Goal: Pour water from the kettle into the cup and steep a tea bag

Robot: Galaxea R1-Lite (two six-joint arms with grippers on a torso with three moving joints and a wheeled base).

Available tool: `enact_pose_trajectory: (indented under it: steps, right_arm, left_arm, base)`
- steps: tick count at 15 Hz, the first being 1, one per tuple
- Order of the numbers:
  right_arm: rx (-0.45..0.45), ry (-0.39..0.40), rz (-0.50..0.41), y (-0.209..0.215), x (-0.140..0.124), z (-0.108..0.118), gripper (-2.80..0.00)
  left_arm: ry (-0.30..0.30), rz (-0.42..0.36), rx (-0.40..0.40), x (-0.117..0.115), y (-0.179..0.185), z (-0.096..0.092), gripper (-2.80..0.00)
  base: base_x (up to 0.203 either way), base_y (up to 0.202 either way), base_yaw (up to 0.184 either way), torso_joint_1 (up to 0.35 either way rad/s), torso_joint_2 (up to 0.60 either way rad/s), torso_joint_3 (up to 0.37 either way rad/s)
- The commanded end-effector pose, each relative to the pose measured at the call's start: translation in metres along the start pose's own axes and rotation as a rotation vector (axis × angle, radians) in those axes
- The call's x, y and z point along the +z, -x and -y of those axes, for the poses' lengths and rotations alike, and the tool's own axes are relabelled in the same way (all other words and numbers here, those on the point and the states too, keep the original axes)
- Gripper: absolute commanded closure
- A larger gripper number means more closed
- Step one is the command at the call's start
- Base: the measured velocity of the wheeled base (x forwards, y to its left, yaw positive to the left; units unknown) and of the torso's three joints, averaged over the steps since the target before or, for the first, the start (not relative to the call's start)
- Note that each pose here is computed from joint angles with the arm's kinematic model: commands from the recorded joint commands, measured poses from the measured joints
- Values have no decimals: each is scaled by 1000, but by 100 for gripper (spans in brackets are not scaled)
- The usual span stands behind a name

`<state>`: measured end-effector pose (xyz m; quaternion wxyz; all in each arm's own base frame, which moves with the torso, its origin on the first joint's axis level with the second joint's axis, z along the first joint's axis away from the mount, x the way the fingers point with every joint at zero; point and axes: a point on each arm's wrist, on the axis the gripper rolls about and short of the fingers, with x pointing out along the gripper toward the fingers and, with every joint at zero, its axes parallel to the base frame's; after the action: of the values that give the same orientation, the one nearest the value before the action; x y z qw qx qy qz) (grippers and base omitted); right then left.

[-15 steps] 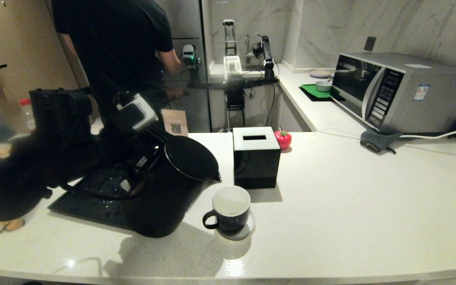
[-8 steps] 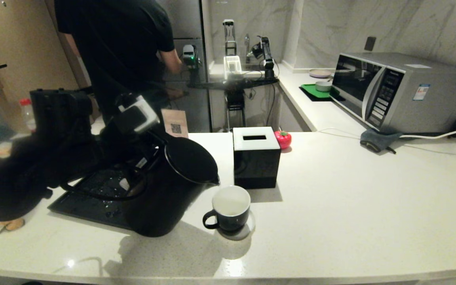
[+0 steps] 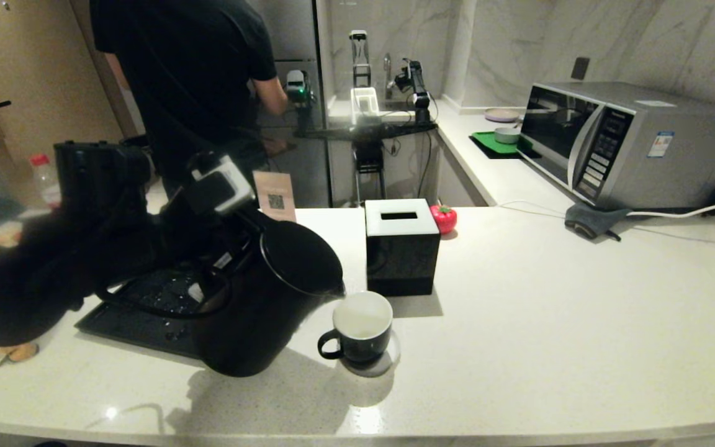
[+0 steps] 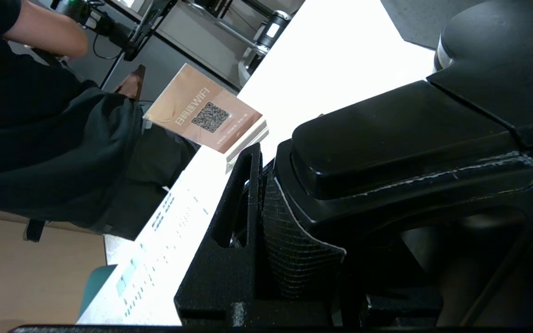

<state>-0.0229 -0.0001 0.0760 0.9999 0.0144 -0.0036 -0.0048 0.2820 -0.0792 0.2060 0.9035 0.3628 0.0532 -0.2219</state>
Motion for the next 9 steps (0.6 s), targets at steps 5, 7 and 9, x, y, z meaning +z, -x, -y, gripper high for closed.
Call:
enact_pose_trajectory:
  steps: [5,7,9]
  right_arm:
    - [1,0,-1,0,0,0,0]
    - [0,0,-1,0,0,0,0]
    - [1,0,-1,0,0,0,0]
  left_arm:
    - [-17,-17,-7,2,-1,0,0]
    - [-26,-12,-10,4,-1,0,0]
    - [-29,-15,-10,5,-1,1,0]
  base:
    - [0,0,0,0,0,0]
    - [0,0,0,0,0,0]
    - [0,0,0,0,0,0]
